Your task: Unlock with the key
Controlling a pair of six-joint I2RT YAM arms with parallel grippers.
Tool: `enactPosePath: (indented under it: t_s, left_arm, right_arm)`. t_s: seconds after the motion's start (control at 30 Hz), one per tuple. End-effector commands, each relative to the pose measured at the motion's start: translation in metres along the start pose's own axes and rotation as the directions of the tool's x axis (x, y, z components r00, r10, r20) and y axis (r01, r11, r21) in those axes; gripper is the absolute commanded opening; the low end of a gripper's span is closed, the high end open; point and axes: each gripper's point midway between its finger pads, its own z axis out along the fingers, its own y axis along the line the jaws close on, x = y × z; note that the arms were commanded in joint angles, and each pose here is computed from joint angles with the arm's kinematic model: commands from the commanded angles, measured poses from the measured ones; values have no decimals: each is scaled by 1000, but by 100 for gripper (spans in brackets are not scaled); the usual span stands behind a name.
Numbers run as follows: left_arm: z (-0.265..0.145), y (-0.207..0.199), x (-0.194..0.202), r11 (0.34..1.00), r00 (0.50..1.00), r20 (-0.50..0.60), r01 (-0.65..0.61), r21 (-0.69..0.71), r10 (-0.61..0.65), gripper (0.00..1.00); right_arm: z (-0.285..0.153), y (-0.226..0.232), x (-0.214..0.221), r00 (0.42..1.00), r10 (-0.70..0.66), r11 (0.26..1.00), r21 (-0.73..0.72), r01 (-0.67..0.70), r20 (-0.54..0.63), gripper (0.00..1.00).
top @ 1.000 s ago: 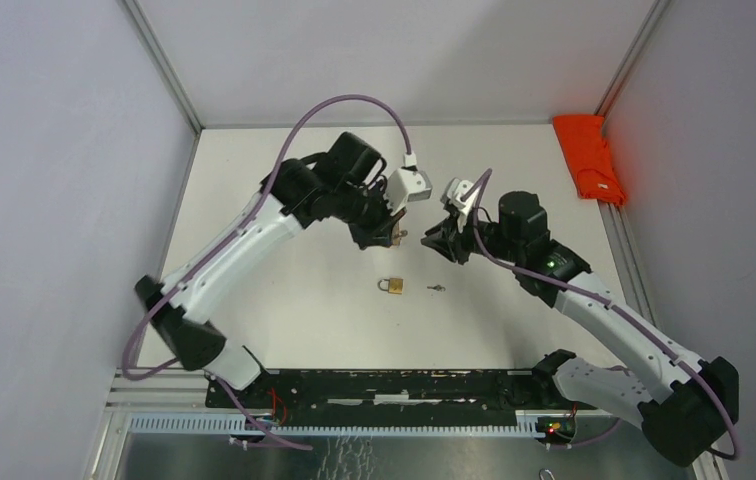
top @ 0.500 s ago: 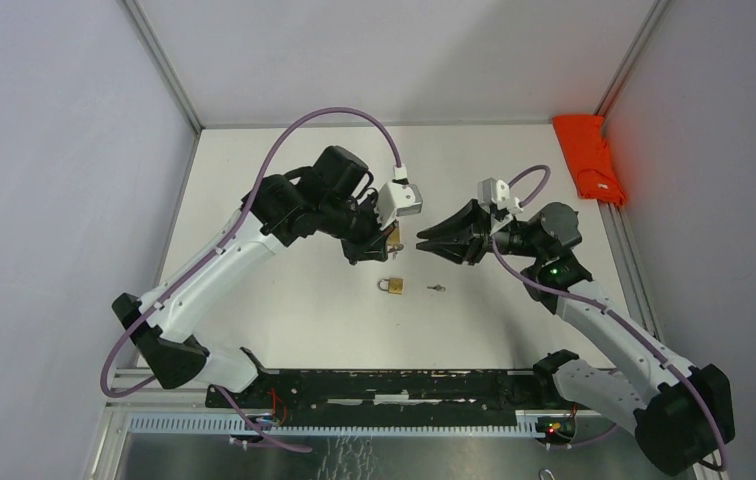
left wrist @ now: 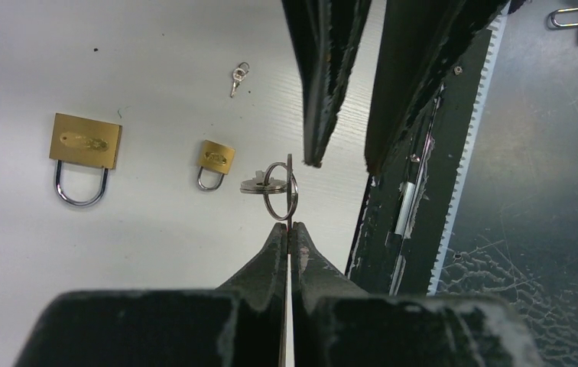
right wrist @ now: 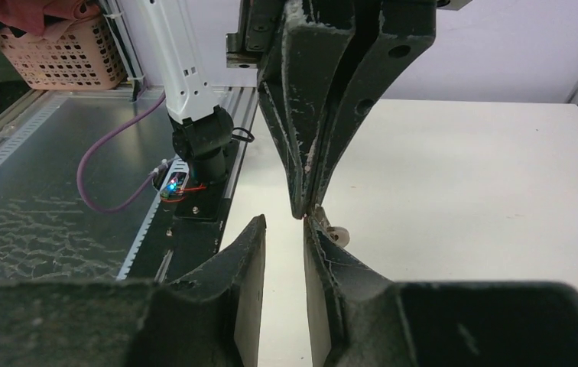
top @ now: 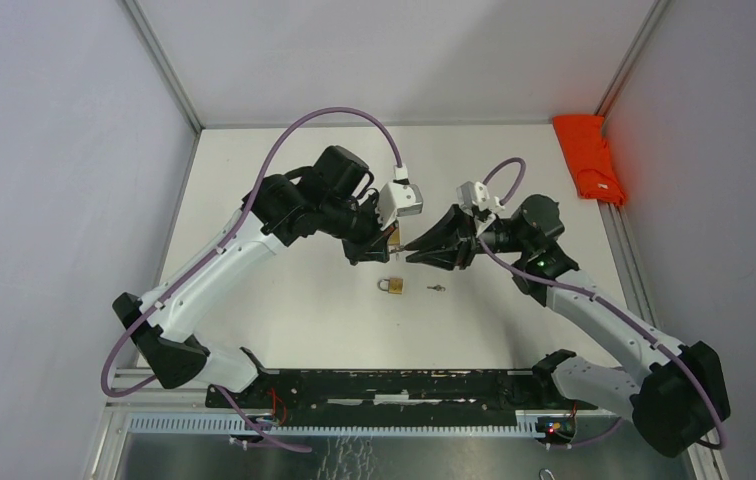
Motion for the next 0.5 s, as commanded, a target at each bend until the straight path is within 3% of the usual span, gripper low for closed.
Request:
enactPosePath:
  t_s: [0.0, 0.47]
  left_arm:
    - [-6, -7, -15, 1000, 998, 61, -17, 17, 16, 2]
    - [-15, -12, -19, 999, 995, 91, -34, 19, 33, 2]
  right_arm:
    - [8, -9, -19, 997, -74, 997, 6, 74, 11, 30]
    - [15, -23, -8, 999, -48, 999, 16, 48, -25, 37]
